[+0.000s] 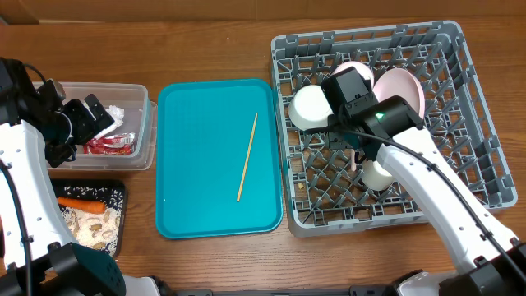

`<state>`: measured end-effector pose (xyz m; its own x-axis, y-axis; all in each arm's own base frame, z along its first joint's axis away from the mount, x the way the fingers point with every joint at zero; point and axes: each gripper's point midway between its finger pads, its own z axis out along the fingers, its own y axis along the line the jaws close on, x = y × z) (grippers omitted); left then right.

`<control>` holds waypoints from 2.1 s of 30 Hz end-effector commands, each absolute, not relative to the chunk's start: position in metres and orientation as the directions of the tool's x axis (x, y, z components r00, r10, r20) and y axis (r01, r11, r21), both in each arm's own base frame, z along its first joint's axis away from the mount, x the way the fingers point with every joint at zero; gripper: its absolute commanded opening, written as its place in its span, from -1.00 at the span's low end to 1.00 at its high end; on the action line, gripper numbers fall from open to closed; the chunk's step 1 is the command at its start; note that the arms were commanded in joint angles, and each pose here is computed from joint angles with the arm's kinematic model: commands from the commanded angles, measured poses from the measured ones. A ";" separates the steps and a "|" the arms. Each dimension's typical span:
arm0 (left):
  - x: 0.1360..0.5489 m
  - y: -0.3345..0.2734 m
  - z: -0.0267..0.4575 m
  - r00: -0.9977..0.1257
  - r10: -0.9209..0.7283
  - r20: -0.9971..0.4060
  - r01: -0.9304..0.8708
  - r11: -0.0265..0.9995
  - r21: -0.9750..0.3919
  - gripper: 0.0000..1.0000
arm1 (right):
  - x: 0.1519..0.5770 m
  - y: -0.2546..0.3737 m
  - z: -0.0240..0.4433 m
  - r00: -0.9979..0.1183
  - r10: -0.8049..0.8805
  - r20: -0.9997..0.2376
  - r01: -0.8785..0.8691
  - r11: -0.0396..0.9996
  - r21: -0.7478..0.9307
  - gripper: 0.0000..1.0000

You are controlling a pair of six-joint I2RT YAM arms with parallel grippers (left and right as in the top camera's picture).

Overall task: Sort waste into correct bins and load items into the dishwasher
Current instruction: 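Lift the white fork with the right gripper and carry it over the rack, then lower the fork into the rack and open the right gripper, then move the right gripper to the wooden chopstick on the teal tray and grip it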

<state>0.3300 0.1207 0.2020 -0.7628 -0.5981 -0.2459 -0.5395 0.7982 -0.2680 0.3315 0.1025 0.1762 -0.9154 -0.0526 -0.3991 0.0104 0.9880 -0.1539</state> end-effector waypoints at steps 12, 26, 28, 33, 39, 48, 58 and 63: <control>0.334 0.121 0.210 -0.756 -0.598 -0.267 -0.535 0.798 -0.277 1.00 | 0.329 0.101 0.129 -0.920 -0.109 -0.375 -0.040 0.982 -0.186 -0.92; 0.334 0.121 0.210 -0.756 -0.598 -0.267 -0.535 0.798 -0.277 1.00 | 0.330 0.101 0.119 -0.915 -0.128 -0.382 -0.057 0.980 -0.192 -0.92; 0.334 0.121 0.210 -0.755 -0.598 -0.267 -0.534 0.799 -0.277 1.00 | 0.330 0.101 0.119 -0.915 -0.128 -0.382 -0.057 0.980 -0.192 -0.92; 0.334 0.121 0.210 -0.756 -0.598 -0.267 -0.535 0.798 -0.277 1.00 | 0.332 0.101 0.119 -0.911 -0.153 -0.383 -0.080 0.976 -0.200 -0.92; 0.334 0.121 0.210 -0.756 -0.598 -0.267 -0.535 0.798 -0.277 1.00 | 0.332 0.101 0.119 -0.911 -0.152 -0.383 -0.079 0.977 -0.200 -0.67; 0.334 0.121 0.210 -0.756 -0.598 -0.267 -0.535 0.798 -0.277 1.00 | 0.332 0.101 0.119 -0.910 -0.153 -0.384 -0.080 0.977 -0.200 -0.62; 0.334 0.121 0.210 -0.756 -0.598 -0.267 -0.534 0.799 -0.277 1.00 | 0.347 0.215 0.211 -0.885 0.197 -0.422 0.015 0.917 0.398 -0.84; 0.334 0.121 0.210 -0.756 -0.598 -0.267 -0.535 0.798 -0.277 1.00 | 0.339 0.270 0.213 -0.856 0.274 -0.439 0.033 0.876 0.482 -0.84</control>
<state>0.3300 0.1207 0.2020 -0.7628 -0.5981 -0.2458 -0.5393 0.7982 -0.2684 0.3525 0.2483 0.2178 -0.8477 0.1918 -0.4945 -0.0451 0.9029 0.4275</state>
